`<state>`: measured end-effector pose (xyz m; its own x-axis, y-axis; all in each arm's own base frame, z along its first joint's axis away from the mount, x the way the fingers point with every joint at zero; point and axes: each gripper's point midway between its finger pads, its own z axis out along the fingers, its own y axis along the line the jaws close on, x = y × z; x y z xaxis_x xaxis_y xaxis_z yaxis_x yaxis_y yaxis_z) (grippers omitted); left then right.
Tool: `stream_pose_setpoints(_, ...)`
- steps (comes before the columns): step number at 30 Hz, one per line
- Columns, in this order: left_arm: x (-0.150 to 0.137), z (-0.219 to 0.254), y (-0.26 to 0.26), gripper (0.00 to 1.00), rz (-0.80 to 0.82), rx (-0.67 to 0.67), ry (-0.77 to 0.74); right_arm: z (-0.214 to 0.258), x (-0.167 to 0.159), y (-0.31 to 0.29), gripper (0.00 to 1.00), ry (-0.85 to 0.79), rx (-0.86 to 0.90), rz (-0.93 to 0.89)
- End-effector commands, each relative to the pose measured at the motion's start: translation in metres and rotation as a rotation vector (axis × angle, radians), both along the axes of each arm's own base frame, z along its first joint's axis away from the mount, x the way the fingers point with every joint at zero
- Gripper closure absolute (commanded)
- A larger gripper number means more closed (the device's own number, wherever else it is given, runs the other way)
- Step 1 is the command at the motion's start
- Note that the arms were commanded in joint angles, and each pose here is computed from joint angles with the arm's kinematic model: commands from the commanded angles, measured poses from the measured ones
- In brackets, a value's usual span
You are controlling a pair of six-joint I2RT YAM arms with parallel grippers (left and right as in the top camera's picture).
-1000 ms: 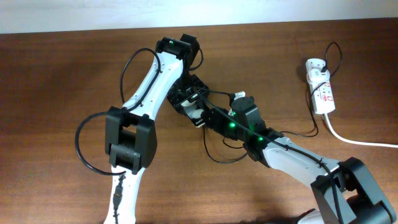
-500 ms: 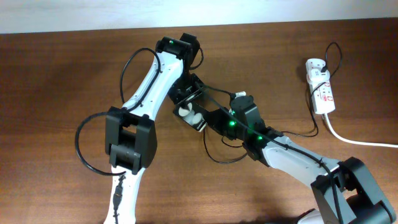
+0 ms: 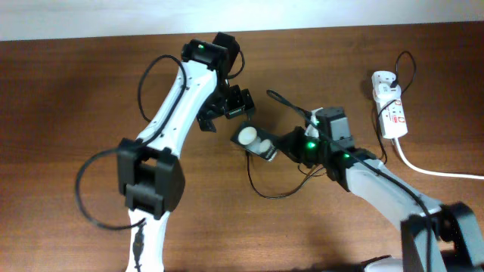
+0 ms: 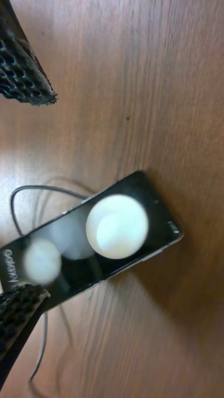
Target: Plug charger to phone and switch on socket
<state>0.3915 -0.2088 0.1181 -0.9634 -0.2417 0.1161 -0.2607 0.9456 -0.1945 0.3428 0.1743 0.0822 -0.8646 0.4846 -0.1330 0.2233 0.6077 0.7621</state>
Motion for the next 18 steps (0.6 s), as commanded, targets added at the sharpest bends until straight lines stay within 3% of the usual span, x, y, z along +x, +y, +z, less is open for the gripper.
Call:
stream_pose_setpoints(1,0.001,0.05,0.006,0.02,-0.021,-0.031,-0.127,0.04,-0.003,-0.01,0.96,-0.129,-0.008,0.037)
stream_pose_setpoints(8,-0.015,0.082,0.0,0.03,-0.096,-0.062,-0.181,0.1,-0.021,-0.072,0.96,-0.247,-0.011,-0.067)
stream_pose_setpoints(14,-0.051,0.058,-0.017,0.04,-0.179,-0.054,-0.192,0.1,-0.031,-0.096,0.96,-0.242,0.087,-0.063)
stream_pose_setpoints(15,-0.058,0.051,-0.016,0.03,-0.18,-0.079,-0.212,0.097,-0.032,-0.096,0.96,-0.237,0.09,-0.062)
stream_pose_setpoints(18,-0.069,0.043,-0.025,0.0,-0.151,-0.326,-0.361,0.091,-0.032,-0.096,0.96,-0.239,0.098,-0.071)
